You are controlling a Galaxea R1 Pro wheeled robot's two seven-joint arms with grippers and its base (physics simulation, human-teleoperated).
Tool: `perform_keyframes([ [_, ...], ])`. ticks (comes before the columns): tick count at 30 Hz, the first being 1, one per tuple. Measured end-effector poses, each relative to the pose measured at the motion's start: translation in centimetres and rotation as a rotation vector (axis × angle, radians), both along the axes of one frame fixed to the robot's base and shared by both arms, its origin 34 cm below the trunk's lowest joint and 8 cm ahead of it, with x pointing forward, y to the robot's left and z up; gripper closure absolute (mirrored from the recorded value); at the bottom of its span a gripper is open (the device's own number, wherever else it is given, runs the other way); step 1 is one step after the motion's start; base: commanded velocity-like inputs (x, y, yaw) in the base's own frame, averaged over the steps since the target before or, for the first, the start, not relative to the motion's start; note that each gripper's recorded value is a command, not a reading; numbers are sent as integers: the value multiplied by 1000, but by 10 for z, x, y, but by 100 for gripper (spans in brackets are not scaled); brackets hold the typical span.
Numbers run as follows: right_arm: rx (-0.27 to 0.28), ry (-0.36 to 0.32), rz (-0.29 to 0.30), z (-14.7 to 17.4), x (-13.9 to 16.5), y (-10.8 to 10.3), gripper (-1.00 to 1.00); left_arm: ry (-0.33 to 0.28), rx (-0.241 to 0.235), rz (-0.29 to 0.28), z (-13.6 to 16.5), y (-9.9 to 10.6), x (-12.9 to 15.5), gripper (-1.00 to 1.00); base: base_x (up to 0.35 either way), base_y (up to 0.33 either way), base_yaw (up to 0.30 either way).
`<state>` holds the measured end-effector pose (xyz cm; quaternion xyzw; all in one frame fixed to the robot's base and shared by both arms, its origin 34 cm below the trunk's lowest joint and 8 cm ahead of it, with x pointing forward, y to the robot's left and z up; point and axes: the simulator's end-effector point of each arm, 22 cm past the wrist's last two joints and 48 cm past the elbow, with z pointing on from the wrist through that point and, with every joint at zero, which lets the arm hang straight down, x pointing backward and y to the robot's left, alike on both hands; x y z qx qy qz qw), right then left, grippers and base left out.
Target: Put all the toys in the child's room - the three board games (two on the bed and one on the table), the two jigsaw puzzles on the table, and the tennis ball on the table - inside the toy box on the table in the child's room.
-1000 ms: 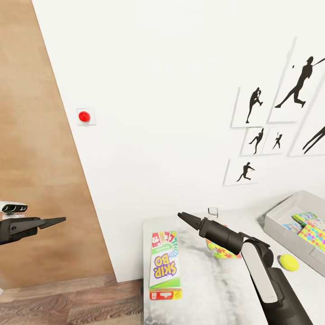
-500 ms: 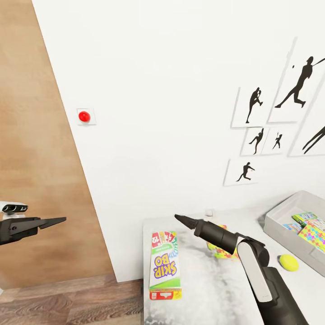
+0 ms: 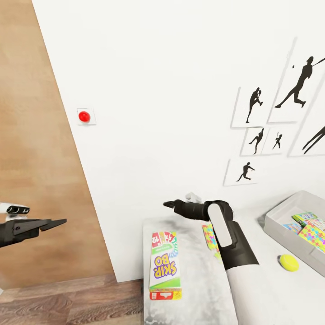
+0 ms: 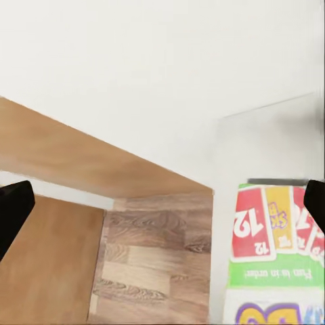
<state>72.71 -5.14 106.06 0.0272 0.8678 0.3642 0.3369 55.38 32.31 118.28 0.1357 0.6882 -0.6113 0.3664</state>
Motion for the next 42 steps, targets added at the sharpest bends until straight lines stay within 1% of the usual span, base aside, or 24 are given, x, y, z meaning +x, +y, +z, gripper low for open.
perform_keyframes([
  [1,-17,15,-7,-4,3,-1,-100,6,-2,4,-2,1,1,-100,0,0,0],
  [2,-47,44,-17,-12,9,-3,-100,18,-7,13,-4,4,3,-100,0,0,0],
  [4,-70,74,-23,-19,14,-4,-100,27,-9,22,-7,7,6,-100,0,0,0],
  [5,-88,100,-25,-26,17,-5,-100,42,7,45,-13,9,11,-100,0,0,0],
  [6,-94,111,-25,-28,18,-5,-100,48,17,58,-17,10,14,-100,0,0,0],
  [7,-105,126,-26,-32,21,-5,-100,62,37,83,-24,11,20,-100,0,0,0],
  [10,-117,139,-27,-35,22,-5,-100,81,62,120,-36,11,29,-100,0,0,0],
  [12,-128,147,-29,-38,23,-7,-100,101,84,164,-48,5,43,-100,0,0,0],
  [14,-132,149,-30,-38,24,-7,-100,111,91,181,-54,1,50,-100,0,0,0],
  [16,-137,154,-30,-41,24,-8,-100,132,106,202,-65,-9,60,-100,0,0,0],
  [18,-138,158,-30,-42,23,-8,-100,148,122,210,-73,-18,67,-100,0,0,0],
  [20,-144,163,-32,-44,23,-11,-100,168,151,217,-84,-27,74,-100,0,0,0],
  [22,-146,165,-33,-45,23,-13,-100,187,168,224,-93,-31,79,-100,0,0,0],
  [24,-149,164,-33,-46,23,-14,-100,204,174,231,-99,-33,84,-100,0,0,0],
  [28,-156,163,-36,-46,23,-16,-100,232,166,245,-107,-35,93,-100,0,0,0],
  [33,-165,170,-38,-50,23,-17,-100,249,161,250,-113,-36,96,-100,0,0,0],
  [42,-213,212,-65,-70,21,-28,-100,264,161,251,-122,-36,99,-100,0,0,0],
])
